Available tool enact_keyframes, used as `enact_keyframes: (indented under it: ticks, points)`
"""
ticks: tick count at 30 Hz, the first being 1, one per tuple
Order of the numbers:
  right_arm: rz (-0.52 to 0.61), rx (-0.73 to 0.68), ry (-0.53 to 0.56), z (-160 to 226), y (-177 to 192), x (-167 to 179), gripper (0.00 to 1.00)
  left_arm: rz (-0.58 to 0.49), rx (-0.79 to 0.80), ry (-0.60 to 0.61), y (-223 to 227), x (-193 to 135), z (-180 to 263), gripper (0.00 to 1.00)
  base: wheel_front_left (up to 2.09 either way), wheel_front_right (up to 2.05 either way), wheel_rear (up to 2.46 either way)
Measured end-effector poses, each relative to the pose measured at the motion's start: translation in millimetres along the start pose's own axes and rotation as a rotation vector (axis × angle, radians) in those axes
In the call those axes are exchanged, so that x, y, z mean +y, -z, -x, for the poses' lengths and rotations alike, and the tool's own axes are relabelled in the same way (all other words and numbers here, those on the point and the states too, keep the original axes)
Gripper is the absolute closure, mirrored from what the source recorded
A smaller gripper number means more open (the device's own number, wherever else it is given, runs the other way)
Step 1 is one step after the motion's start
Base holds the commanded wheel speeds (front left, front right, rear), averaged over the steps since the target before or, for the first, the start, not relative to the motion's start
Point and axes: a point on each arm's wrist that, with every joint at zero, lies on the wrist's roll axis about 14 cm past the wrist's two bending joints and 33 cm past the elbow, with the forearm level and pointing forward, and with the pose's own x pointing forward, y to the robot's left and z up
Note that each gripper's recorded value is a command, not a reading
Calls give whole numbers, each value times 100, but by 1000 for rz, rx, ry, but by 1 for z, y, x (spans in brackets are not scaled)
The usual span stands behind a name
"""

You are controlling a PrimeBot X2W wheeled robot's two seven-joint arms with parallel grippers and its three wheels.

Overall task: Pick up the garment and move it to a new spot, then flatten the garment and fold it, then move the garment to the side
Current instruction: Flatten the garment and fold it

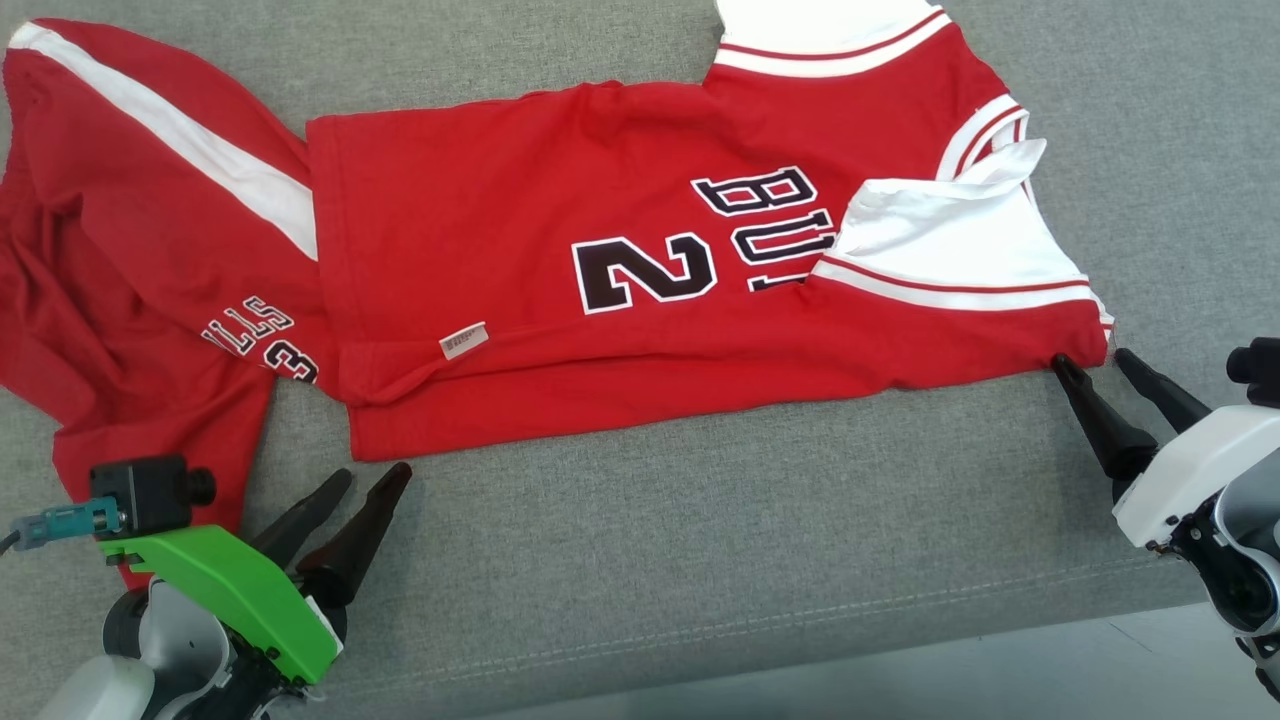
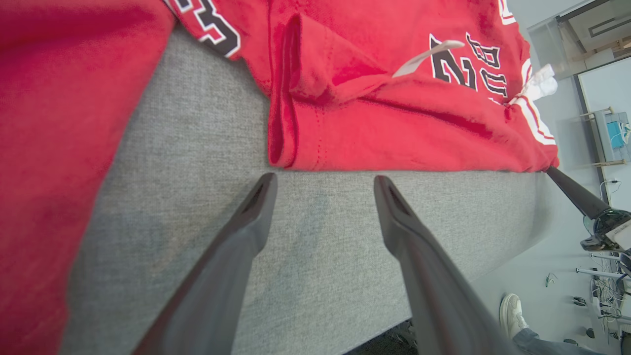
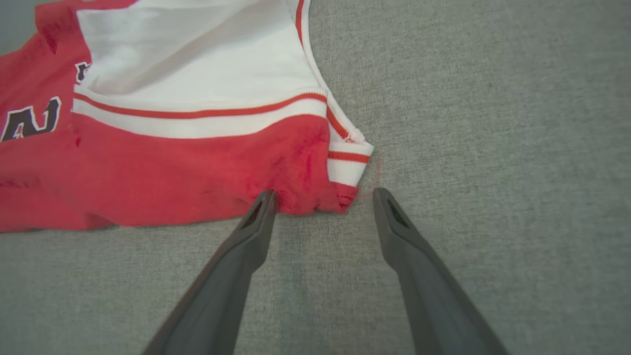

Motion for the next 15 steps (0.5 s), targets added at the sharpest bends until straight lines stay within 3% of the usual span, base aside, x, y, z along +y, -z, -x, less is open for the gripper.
enact_keyframes:
  ticks: [15]
  points:
    - [16, 16, -16, -13, -2, 3, 0, 24, -5, -33, -4, 13, -8, 0, 0, 0, 0]
